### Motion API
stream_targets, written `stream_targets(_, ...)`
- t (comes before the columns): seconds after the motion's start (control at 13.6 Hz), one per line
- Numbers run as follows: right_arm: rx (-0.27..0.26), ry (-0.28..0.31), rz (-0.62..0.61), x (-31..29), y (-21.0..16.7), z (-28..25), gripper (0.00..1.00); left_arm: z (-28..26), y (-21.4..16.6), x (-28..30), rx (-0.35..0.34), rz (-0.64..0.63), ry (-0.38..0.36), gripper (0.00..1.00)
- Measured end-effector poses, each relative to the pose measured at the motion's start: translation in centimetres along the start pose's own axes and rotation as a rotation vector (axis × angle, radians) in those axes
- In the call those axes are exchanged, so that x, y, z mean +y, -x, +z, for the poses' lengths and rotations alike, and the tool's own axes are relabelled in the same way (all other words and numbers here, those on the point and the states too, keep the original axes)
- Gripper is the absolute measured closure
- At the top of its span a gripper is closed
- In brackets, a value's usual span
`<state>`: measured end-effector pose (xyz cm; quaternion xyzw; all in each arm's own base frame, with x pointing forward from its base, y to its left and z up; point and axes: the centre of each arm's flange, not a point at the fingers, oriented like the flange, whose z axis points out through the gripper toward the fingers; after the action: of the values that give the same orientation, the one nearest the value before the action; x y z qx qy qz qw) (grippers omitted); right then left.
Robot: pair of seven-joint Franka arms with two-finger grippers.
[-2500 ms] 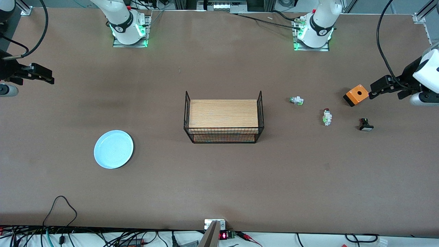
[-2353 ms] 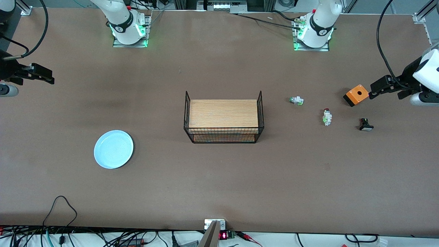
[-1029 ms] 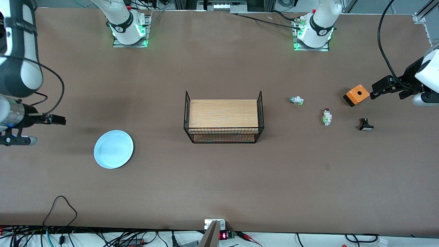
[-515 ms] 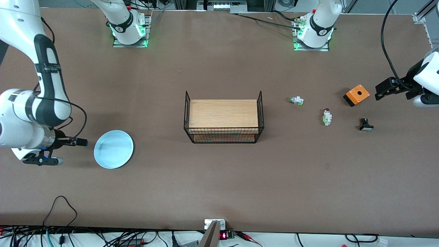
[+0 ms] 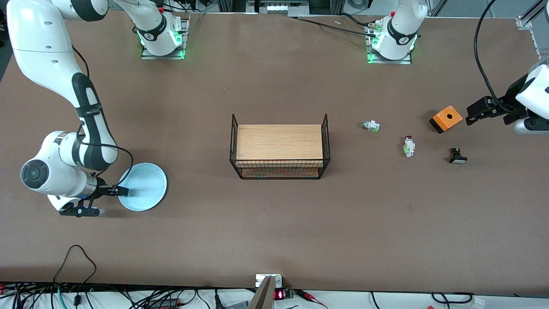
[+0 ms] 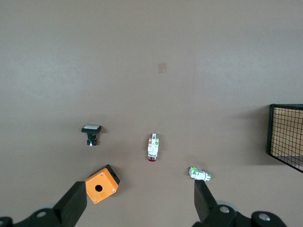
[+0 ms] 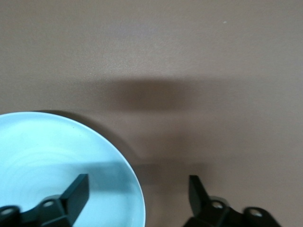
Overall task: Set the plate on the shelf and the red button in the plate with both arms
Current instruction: 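Grasp the plate rim with the right gripper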
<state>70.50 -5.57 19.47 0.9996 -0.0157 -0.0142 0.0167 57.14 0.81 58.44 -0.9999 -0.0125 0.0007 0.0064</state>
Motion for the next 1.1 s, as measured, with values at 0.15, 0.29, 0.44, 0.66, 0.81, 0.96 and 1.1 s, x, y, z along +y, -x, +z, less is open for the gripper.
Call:
stream_targets(0.15, -0.004, 0.0, -0.002, -0.1, 0.0, 0.4, 0.22, -0.2, -0.2, 0.2, 0.018, -0.001, 0.014, 0.0)
stream_targets(0.29, -0.005, 0.0, -0.001, -0.1, 0.0, 0.3, 0.41, -0.4, -0.4, 0.3, 0.042, 0.0, 0.018, 0.0)
stream_targets(0.44, -0.033, -0.001, -0.001, -0.1, 0.3, 0.6, 0.49, -0.5, -0.4, 0.4, 0.046, 0.002, 0.019, 0.0)
stream_targets(0.66, -0.104, -0.005, 0.0, -0.1, 1.1, 1.1, 0.86, -0.5, -0.4, 1.0, 0.048, 0.012, 0.019, 0.0)
stream_targets(0.81, -0.123, -0.011, 0.003, -0.1, 1.1, 0.5, 0.95, -0.5, -0.4, 1.3, 0.048, 0.016, 0.019, 0.0)
stream_targets(0.96, -0.133, -0.014, 0.004, -0.1, 1.2, 0.4, 0.95, -0.5, -0.4, 1.1, 0.044, 0.014, 0.019, 0.0)
stream_targets(1.1, -0.176, -0.017, 0.008, 0.0, 1.6, 0.2, 0.95, -0.4, -0.4, 0.9, 0.042, 0.01, 0.019, 0.0)
